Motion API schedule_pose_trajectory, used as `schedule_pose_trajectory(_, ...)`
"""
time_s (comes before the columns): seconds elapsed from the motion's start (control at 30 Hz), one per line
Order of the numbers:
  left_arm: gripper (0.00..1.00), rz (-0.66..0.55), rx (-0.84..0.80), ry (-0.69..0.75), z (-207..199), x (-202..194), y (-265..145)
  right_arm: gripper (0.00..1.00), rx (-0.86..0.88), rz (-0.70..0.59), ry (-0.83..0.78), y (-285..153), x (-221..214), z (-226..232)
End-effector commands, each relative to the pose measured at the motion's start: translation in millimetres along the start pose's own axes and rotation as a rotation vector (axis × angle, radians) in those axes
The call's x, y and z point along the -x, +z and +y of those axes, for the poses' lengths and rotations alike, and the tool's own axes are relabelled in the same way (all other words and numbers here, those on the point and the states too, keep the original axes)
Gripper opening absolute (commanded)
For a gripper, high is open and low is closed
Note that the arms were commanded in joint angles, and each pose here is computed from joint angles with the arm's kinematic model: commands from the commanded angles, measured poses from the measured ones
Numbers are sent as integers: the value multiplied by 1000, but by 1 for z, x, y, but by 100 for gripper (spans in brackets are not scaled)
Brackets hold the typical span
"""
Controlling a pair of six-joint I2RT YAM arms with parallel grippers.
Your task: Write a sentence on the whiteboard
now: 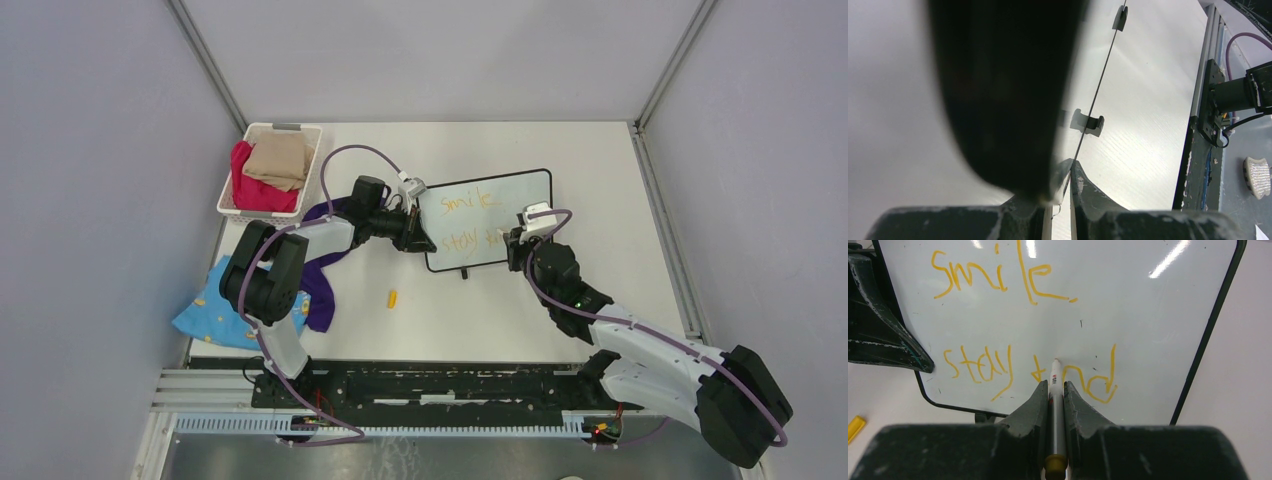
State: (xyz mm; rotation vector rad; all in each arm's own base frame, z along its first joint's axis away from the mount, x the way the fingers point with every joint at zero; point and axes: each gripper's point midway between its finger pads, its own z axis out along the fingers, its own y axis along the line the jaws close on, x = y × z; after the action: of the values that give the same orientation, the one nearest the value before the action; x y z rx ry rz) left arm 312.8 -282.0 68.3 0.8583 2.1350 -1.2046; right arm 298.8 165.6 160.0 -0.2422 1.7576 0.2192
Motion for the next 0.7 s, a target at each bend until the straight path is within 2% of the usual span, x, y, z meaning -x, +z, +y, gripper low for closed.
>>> schedule_pose_trajectory(0.0,2,226,131,-80,22,-78,8,0,-11,-27,20,1,6,-2)
schedule_pose_trajectory(0.47,2,228,131,-80,21,-78,8,0,-6,-17,25,-2,3,-2)
schedule_pose_trajectory(0.67,2,229,134,-80,22,-78,8,0,5,-68,51,-8,25,-1)
